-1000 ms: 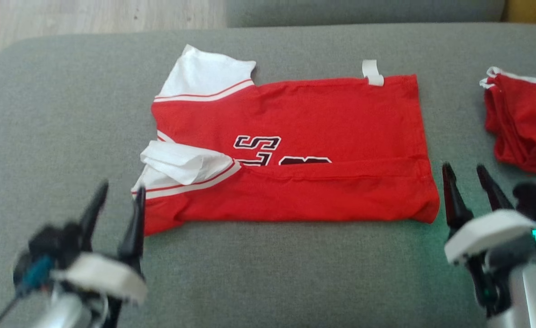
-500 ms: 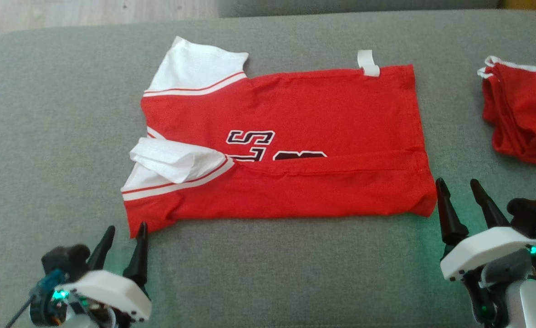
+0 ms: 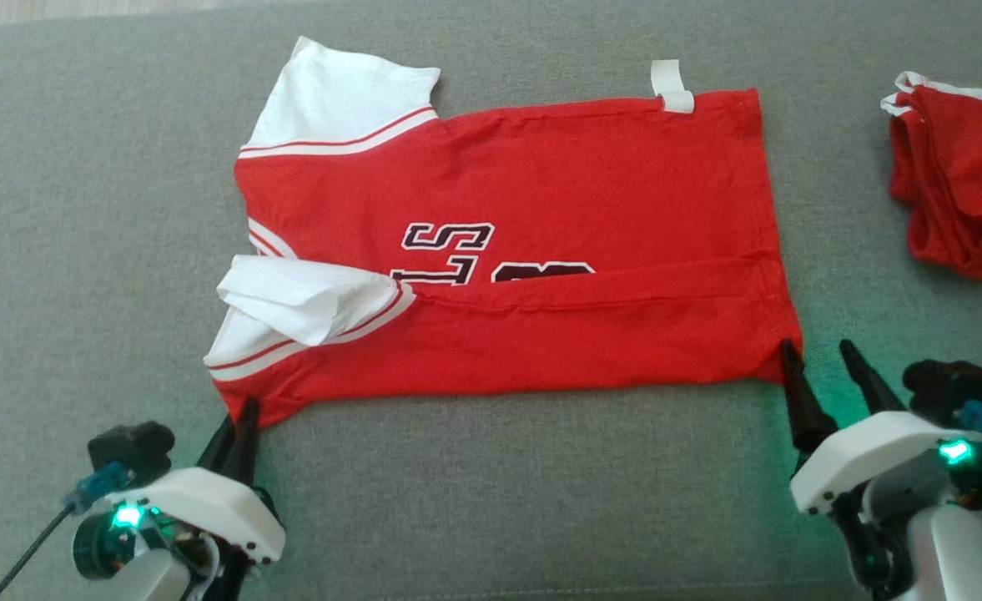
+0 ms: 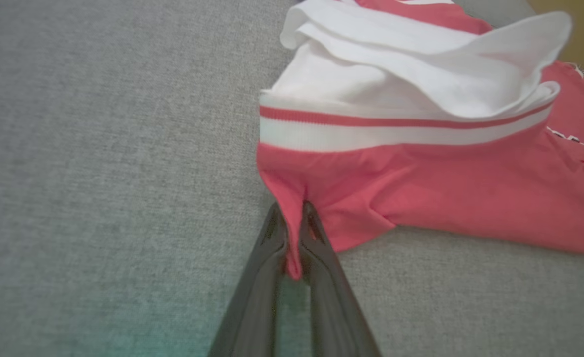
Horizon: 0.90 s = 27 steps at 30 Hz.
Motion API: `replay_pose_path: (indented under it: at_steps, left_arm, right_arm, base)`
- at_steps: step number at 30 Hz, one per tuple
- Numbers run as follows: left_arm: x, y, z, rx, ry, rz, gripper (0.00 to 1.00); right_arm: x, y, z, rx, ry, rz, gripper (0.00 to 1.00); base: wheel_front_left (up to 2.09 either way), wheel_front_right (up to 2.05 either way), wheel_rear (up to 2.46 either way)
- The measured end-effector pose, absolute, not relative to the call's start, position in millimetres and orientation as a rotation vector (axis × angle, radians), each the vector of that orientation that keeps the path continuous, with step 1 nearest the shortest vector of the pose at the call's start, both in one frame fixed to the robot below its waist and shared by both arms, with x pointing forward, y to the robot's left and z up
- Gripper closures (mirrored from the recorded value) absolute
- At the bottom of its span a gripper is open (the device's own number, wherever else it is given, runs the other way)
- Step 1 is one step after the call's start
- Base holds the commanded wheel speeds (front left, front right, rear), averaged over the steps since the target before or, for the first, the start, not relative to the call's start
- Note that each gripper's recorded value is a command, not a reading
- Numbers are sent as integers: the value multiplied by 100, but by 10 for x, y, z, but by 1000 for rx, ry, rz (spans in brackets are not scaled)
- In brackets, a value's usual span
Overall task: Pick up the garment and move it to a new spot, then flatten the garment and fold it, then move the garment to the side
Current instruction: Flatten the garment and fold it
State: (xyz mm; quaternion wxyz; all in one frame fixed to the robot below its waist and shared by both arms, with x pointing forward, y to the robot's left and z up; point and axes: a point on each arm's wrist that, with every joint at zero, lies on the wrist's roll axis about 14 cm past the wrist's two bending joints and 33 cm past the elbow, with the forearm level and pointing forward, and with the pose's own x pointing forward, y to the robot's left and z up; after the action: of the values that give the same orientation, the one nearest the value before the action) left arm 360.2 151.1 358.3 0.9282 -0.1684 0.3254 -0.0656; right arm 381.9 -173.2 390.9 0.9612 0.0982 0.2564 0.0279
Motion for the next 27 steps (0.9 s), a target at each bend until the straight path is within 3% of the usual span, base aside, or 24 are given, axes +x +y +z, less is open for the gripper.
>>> replay_pose_path:
  at_steps: [8, 9, 11, 27]
  left_arm:
    - [3612, 1516, 3607, -350, 650, -136, 100]
    - [3614, 1522, 3620, -348, 641, -135, 100]
    - [3609, 1519, 3651, -344, 629, -139, 100]
    - [3716, 1603, 4560, -163, 421, -262, 100]
  right_arm:
    - [3692, -1546, 3628, 220, 631, 100, 1]
    - [3702, -1521, 3618, 225, 635, 107, 40]
    - [3758, -1487, 3628, 246, 632, 113, 100]
    - [4056, -1621, 4170, 288, 470, 84, 100]
  base:
    - [0, 0, 0]
    - [0, 0, 0]
    - [0, 0, 0]
    - [0, 0, 0]
